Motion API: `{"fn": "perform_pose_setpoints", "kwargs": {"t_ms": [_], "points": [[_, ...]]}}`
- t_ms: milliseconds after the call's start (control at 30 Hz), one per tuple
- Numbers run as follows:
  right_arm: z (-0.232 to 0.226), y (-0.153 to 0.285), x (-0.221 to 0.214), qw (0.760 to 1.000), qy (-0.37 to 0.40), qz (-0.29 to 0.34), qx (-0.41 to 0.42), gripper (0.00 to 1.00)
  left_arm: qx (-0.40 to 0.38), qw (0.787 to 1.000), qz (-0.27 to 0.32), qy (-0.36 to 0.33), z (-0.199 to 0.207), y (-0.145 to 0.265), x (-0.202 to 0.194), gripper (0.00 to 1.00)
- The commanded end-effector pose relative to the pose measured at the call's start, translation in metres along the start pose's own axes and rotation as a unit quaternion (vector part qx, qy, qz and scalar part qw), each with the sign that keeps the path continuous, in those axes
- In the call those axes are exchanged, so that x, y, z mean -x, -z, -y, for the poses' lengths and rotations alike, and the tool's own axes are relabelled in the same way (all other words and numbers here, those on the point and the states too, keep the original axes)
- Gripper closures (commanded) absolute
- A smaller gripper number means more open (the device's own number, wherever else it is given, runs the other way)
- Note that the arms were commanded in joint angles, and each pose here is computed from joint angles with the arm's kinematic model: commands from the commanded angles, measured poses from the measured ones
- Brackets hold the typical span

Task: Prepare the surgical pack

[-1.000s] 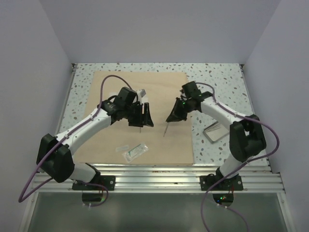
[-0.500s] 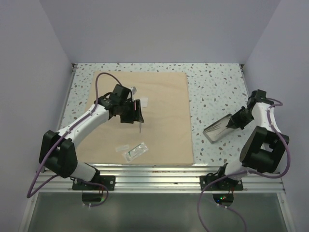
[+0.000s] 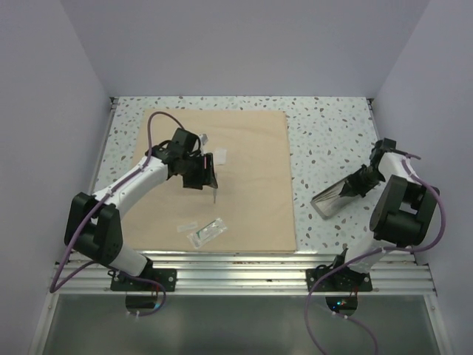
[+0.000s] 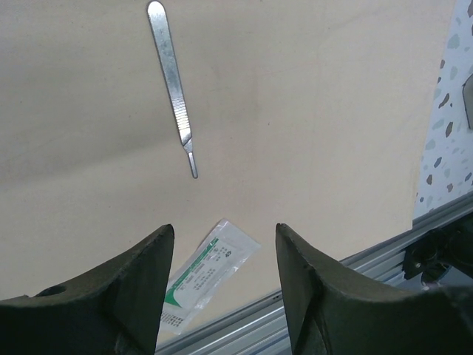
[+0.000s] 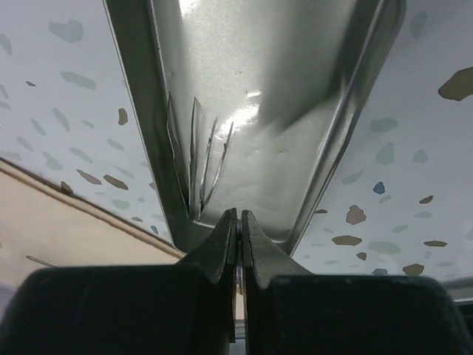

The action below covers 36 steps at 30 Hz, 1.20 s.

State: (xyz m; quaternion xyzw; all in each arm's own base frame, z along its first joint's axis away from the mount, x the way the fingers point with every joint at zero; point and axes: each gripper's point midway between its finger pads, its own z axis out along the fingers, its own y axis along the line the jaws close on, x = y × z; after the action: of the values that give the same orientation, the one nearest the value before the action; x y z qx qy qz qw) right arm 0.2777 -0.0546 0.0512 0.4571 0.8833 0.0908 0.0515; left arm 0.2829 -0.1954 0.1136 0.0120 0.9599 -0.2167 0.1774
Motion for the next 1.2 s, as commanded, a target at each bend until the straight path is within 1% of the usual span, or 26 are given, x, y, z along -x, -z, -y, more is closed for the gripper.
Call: {"fn": "perform_pose_setpoints", "kwargs": {"t_ms": [0, 67, 200, 300, 433, 667, 767, 867, 933, 967, 1033, 1067, 1100, 1167], "points": [[-0.011, -0.009, 0.003, 1.0, -0.022, 0.003, 0.01, 1.0, -0.018, 1.0, 0.006, -0.013, 0.006, -0.002, 0.008, 0.39], [-0.011, -0.013, 0.003, 1.0, -0.027, 0.0, 0.005, 1.0, -0.022, 1.0, 0.001, -0.012, 0.007, -0.004, 0.006, 0.39], [0.002, -0.019, 0.009, 0.999, -0.035, 0.015, -0.032, 1.0, -0.032, 0.999, 0.002, -0.014, 0.011, -0.007, 0.009, 0.41], [0.004, -0.022, 0.01, 0.998, -0.036, 0.014, -0.04, 0.96, -0.028, 1.0, 0.001, -0.011, 0.01, -0.008, 0.011, 0.41], [0.002, -0.029, 0.007, 0.999, -0.043, 0.003, -0.032, 0.88, -0.03, 1.0, -0.001, -0.01, 0.011, -0.01, 0.013, 0.42], [-0.002, -0.036, 0.005, 0.998, -0.047, -0.012, -0.029, 0.82, -0.028, 0.999, -0.01, -0.014, 0.011, -0.016, 0.015, 0.42], [-0.006, -0.031, 0.007, 0.999, -0.045, -0.01, -0.024, 0.79, -0.029, 0.999, -0.011, -0.013, 0.012, -0.017, 0.016, 0.41], [-0.009, -0.016, 0.009, 0.999, -0.031, -0.002, -0.02, 0.74, -0.02, 1.0, -0.013, -0.014, 0.009, -0.021, 0.018, 0.41], [-0.014, 0.001, 0.013, 1.0, -0.002, 0.018, -0.013, 0.71, -0.01, 1.0, -0.014, -0.012, 0.006, -0.024, 0.02, 0.4], [-0.014, 0.008, 0.008, 1.0, 0.01, 0.014, -0.017, 0.71, -0.004, 1.0, -0.018, -0.01, 0.004, -0.028, 0.02, 0.39], [-0.028, 0.026, 0.006, 0.997, 0.064, 0.031, -0.005, 0.67, 0.011, 1.0, -0.018, -0.006, -0.001, -0.031, 0.021, 0.38], [-0.028, 0.033, -0.002, 0.996, 0.083, 0.025, -0.02, 0.66, 0.018, 1.0, -0.018, -0.005, -0.003, -0.033, 0.022, 0.38], [-0.044, 0.043, -0.008, 0.99, 0.138, 0.037, -0.015, 0.64, 0.037, 0.999, -0.017, -0.004, -0.009, -0.037, 0.025, 0.37], [-0.053, 0.056, -0.02, 0.982, 0.184, 0.047, -0.024, 0.61, 0.063, 0.998, -0.026, -0.002, -0.016, -0.046, 0.025, 0.37]]}}
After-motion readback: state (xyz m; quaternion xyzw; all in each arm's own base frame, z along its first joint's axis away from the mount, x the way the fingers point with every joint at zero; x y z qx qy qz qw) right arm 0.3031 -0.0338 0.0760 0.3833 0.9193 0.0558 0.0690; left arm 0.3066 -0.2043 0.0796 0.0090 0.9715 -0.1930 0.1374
